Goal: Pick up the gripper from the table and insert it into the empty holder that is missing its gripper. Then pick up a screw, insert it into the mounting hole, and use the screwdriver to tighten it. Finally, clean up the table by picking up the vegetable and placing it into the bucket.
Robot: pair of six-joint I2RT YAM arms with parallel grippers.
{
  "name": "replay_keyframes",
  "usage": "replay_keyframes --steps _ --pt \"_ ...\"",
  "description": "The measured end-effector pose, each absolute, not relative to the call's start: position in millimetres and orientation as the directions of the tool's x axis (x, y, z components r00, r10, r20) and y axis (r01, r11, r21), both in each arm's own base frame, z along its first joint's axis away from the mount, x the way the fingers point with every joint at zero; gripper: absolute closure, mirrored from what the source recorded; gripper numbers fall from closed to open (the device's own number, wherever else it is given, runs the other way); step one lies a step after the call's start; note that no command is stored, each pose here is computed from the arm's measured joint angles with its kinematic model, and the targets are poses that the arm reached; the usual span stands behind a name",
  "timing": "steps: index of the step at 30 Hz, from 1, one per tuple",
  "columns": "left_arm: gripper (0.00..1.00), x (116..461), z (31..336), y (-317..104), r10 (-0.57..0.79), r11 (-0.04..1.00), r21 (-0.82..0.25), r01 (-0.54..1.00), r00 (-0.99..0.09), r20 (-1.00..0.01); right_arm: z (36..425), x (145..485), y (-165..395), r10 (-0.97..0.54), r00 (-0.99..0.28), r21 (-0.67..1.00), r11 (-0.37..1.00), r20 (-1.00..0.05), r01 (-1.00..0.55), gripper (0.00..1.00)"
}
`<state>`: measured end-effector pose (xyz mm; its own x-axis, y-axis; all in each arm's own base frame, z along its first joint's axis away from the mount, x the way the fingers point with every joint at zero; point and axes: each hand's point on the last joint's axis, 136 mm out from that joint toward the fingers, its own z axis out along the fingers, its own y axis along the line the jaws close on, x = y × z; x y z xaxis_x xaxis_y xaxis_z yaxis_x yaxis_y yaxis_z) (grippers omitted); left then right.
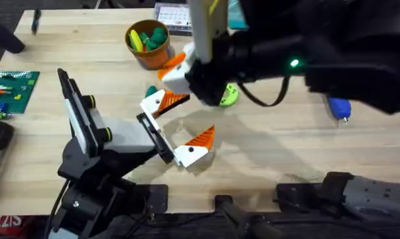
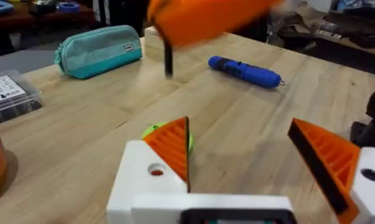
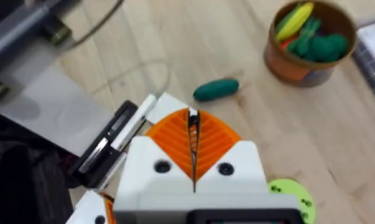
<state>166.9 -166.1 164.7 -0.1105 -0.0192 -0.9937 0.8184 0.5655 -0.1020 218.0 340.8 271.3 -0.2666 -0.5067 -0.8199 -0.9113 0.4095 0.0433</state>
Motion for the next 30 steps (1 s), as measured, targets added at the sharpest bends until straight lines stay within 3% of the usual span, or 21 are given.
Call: replay_keyframes --steps 30 --pt "0.015 167 165 -166 -0.019 0.566 -0.102 0.818 -0.110 -0.994 236 204 376 -0.567 -0.212 0.042 0.297 -0.796 -0.954 0.994"
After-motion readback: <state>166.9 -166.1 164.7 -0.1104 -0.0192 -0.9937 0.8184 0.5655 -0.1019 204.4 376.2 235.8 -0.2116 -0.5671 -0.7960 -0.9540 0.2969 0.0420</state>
